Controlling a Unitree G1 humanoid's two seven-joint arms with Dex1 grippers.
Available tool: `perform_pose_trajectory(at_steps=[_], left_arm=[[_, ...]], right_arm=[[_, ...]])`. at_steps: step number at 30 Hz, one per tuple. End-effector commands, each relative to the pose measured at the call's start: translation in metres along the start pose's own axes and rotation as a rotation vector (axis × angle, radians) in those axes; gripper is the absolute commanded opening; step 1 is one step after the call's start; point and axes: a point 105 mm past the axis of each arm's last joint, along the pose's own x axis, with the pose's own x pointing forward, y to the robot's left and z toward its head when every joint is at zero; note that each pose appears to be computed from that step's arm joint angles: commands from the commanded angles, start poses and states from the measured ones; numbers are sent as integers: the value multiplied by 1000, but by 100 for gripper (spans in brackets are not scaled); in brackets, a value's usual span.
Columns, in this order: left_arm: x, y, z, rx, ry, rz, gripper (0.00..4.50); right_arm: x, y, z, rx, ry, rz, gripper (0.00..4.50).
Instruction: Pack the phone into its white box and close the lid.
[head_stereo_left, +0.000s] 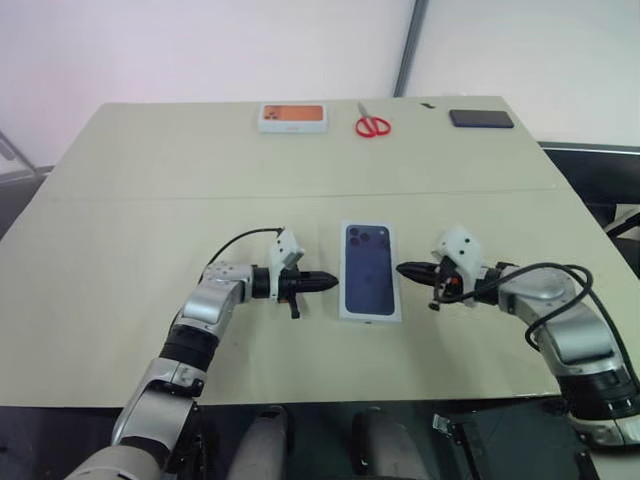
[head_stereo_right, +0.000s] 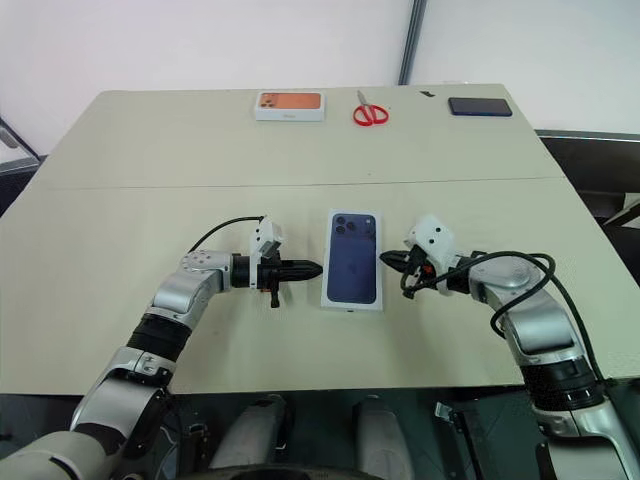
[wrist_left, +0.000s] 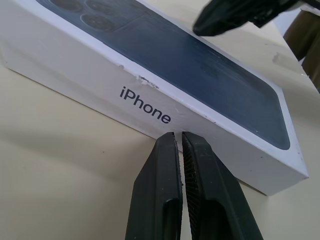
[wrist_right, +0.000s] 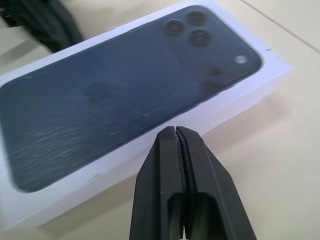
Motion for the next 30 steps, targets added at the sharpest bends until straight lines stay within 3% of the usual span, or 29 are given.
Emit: perform_pose_trajectory(at_steps=[1, 9, 14, 18, 26, 30], left_arm=[[8, -5, 12, 46, -22, -22, 27], [8, -3, 16, 45, -43, -4, 27], [8, -2, 18, 56, -46, 6, 27], [7, 0, 19, 55, -54, 13, 27], [7, 0, 20, 64, -62, 22, 27], [8, 2, 22, 66, -67, 28, 27]], right_arm=[[-3, 0, 8, -20, -16, -3, 4], [-1, 6, 5, -27, -1, 27, 4], [-7, -23, 9, 21, -28, -99, 4], [-11, -23, 9, 23, -27, -91, 4], [-7, -6, -12, -15, 50, -28, 4], [-2, 1, -5, 4, 16, 0, 4]])
